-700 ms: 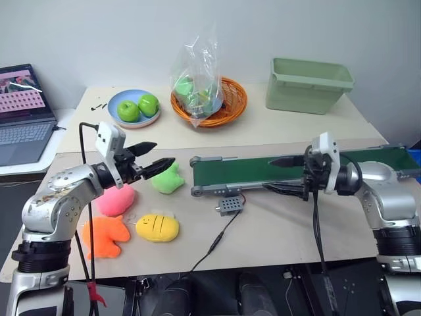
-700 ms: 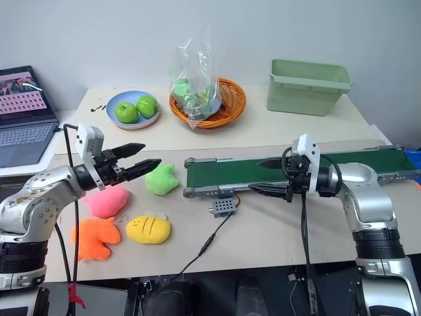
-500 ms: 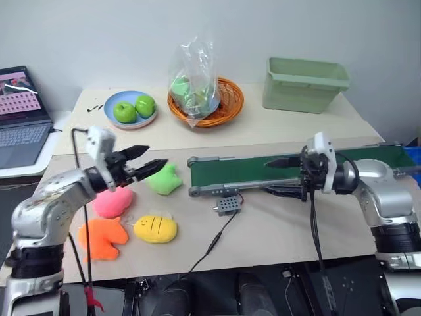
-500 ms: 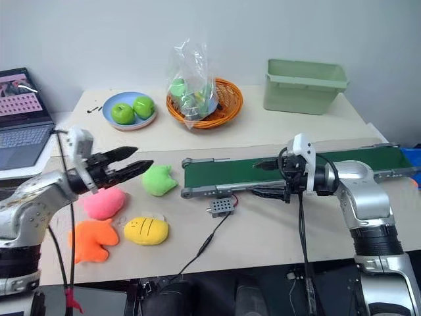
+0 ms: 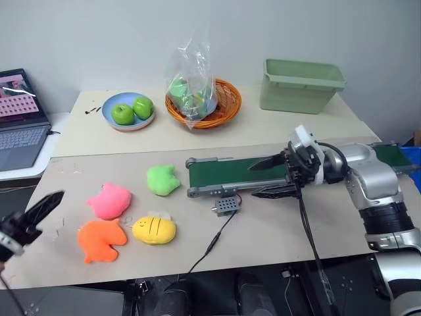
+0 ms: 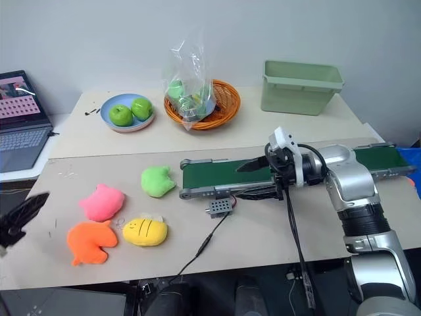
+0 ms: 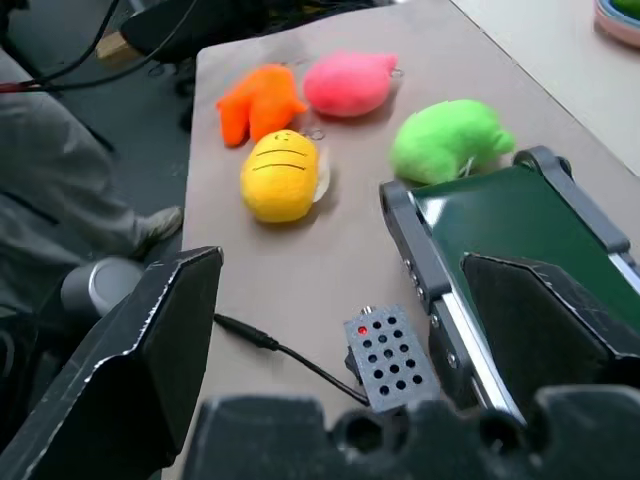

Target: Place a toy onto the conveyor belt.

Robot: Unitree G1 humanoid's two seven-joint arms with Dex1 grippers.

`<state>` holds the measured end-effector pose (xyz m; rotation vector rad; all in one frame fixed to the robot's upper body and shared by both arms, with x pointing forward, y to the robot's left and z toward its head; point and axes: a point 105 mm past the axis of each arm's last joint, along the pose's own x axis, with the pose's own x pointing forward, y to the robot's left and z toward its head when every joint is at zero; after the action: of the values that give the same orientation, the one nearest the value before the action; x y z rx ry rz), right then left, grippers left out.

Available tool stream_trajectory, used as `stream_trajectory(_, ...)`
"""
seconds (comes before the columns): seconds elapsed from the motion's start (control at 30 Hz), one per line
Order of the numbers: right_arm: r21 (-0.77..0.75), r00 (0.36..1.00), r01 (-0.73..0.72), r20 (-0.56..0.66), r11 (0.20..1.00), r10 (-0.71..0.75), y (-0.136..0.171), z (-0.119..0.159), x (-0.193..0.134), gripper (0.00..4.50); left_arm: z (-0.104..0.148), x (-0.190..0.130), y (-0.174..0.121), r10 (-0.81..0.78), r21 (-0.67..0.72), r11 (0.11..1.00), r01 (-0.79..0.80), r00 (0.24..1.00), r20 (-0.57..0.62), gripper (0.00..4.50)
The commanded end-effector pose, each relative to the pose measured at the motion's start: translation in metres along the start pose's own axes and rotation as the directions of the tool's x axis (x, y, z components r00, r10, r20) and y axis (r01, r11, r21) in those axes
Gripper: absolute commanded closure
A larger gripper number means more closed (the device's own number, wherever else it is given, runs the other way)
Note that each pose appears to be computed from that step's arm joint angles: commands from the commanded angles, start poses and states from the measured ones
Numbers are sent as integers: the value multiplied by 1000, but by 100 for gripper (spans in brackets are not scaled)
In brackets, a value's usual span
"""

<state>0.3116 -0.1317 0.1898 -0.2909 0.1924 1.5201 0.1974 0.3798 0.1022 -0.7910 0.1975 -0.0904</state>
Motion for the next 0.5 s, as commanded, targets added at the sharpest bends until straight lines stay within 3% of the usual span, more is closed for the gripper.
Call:
stream_trajectory(0.03,-75,1000,6,0,997,-6,-5,15,-7,0,-7,-15,18,39,-89,995,-34,998,58,8)
stream_trajectory(0.23,-94,1000,6,-10,996,-7,-6,19,-10,0,-52,-14,18,-31,-154,988,26,999,-32,8)
stream_trajectory(0.5,-105,999,27,-27,994,-30,-6,20,-19,0,-79,8,8,-86,-214,974,72,994,-60,8)
